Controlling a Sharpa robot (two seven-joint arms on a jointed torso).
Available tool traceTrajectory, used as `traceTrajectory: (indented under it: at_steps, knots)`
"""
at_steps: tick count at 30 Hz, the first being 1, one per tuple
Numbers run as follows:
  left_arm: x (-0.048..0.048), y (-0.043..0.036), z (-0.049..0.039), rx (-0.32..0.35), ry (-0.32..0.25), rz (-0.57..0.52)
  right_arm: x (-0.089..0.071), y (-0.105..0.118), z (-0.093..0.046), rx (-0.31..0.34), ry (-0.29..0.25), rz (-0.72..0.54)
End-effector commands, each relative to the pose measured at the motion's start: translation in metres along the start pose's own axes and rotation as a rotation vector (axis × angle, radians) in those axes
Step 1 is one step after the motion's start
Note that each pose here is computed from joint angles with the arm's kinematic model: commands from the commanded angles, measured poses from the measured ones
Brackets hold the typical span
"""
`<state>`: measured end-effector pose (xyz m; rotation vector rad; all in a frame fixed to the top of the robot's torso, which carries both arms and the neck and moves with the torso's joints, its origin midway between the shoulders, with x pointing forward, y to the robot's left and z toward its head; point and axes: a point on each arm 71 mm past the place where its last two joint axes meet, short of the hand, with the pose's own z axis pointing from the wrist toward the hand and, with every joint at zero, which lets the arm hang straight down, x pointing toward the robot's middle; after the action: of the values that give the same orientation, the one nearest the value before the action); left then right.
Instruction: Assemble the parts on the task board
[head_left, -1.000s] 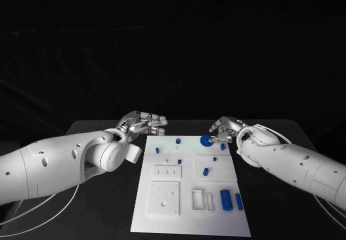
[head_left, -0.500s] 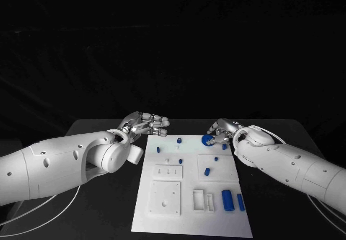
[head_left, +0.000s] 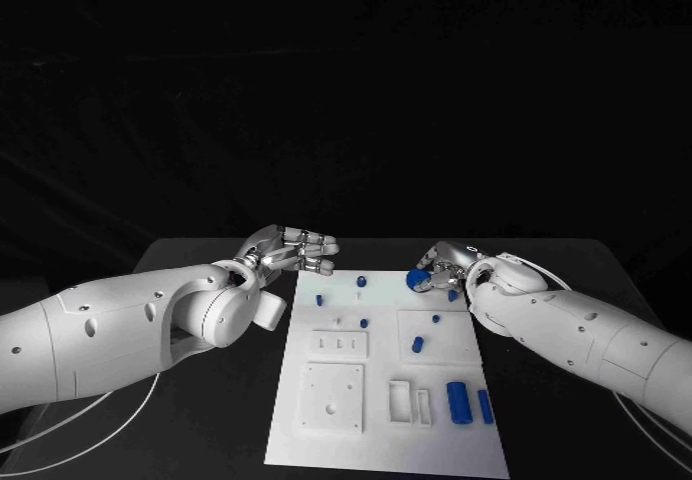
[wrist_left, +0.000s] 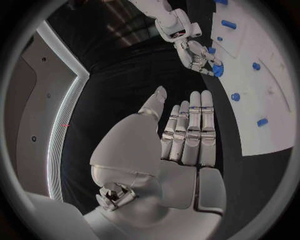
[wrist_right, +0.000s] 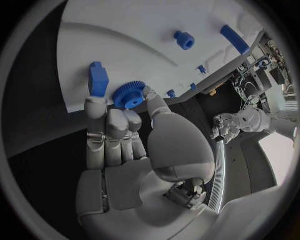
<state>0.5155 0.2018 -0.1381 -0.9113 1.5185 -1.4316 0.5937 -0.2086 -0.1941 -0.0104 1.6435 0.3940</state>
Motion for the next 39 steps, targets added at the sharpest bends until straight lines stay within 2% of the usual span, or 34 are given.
traceTrajectory:
  at_steps: [1, 17, 39]
  knots:
    - [0.0022, -0.0018, 0.0003, 0.014, 0.017, -0.002, 0.0033, 0.0001, 0.0001, 0.003, 0.034, -0.014]
    - [0.0025, -0.0015, 0.0009, 0.011, 0.019, -0.001, 0.0056, -0.0017, -0.001, 0.0, 0.076, -0.02]
    - [0.0009, -0.0007, 0.0009, 0.004, 0.017, 0.0, 0.0026, 0.0016, -0.0022, -0.025, 0.044, -0.041]
